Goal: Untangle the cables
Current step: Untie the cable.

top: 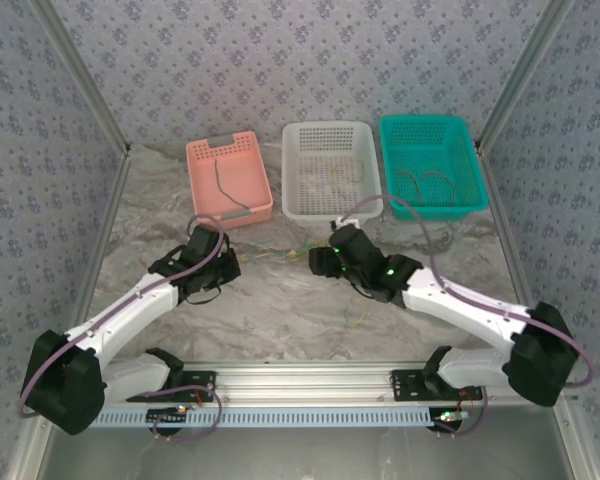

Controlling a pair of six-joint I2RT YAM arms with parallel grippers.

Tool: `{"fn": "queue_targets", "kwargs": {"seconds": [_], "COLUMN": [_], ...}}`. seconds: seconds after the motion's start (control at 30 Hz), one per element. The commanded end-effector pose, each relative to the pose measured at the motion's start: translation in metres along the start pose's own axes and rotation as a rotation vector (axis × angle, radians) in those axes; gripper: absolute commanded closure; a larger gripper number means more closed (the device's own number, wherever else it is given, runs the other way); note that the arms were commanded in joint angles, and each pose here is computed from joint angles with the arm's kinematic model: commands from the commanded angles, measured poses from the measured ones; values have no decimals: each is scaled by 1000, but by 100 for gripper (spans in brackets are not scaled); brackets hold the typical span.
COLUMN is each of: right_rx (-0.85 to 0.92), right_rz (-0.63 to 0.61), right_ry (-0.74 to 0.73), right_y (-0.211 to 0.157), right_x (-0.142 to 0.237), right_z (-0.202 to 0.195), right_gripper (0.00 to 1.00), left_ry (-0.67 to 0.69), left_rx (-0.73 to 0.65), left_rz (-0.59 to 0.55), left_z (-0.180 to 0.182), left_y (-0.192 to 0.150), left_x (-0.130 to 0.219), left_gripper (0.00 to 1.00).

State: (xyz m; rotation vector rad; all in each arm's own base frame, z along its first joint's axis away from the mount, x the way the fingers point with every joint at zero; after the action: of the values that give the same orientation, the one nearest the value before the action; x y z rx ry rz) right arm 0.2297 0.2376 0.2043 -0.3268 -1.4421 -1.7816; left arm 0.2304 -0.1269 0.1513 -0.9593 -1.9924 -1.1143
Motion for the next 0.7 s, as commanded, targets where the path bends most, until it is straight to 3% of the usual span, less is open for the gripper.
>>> {"fn": "queue_targets", "kwargs": {"seconds": [0.0,0.2,0.3,0.37,0.5,0.67], "right_rx": [-74,-109,-137,-137,-130,-177], "right_rz": [-118,-119,-110,-103,-101,-21], "right_ry": [60,-7,-34,-19,-12,125], "right_y": [22,23,27,30,47,79], "right_x": [-15,-55,-68,-64,-25,24], "right_z": [30,38,35,38,31,5], "right_gripper": [30,38,78,100,100,100], "left_ry": [-26,-35,-25,10,169,315], "left_rx": [10,12,12,9,2,10], "left_rz": [10,7,2,1,-5,-10], "left_z": [-6,-6,-4,0,21,49], "left_y": [-1,-1,-1,-1,1,5], "left_x": [0,2,4,4,-6,-26], "left_gripper": [100,100,100,100,100,100]}}
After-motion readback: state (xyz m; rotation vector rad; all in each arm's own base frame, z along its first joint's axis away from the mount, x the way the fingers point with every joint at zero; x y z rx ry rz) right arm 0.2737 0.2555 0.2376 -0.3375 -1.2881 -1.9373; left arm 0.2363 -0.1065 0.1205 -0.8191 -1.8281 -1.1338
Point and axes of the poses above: each hand's point on the last joint's axis, 136 mm out from that joint toward the fingers, its own x axis back along the fingers, its own z axis along the line the jaws close on, y = z × x, the point moved 6 cm from there along x, back along the fingers
